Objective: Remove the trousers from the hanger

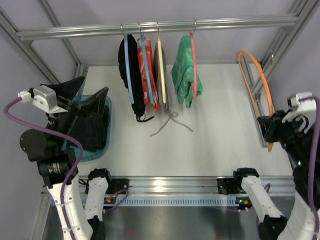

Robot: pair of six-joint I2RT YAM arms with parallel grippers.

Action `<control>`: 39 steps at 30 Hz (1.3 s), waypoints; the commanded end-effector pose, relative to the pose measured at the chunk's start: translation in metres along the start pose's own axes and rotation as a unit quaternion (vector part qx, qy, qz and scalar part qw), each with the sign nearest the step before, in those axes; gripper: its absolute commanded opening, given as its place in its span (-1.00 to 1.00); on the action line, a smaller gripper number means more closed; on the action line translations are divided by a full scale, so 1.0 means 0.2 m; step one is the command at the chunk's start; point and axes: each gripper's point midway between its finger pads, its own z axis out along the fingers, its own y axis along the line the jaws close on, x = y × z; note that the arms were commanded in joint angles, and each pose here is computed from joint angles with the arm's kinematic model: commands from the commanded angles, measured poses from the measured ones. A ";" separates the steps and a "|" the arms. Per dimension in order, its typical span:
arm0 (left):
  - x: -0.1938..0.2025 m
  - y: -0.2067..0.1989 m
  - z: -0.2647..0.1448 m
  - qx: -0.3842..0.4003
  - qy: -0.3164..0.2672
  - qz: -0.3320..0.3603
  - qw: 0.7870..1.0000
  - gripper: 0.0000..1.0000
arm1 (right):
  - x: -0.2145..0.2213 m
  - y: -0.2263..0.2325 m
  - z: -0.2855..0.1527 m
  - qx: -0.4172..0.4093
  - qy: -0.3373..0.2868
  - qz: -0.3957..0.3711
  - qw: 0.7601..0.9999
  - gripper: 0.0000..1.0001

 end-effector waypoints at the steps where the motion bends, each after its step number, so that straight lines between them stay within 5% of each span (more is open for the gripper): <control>1: -0.04 -0.02 -0.03 0.001 -0.024 0.027 0.999 0.96 | -0.09 -0.11 0.19 0.030 0.058 -0.040 0.997 -1.00; 10: 0.00 -0.09 -0.11 0.013 -0.027 0.060 0.998 0.96 | -0.39 -0.18 0.46 0.011 0.112 -0.095 0.989 -1.00; 39: 0.14 -0.06 -0.18 0.002 -0.005 0.072 0.997 0.96 | -0.18 -0.61 0.78 0.043 0.220 0.034 0.974 -1.00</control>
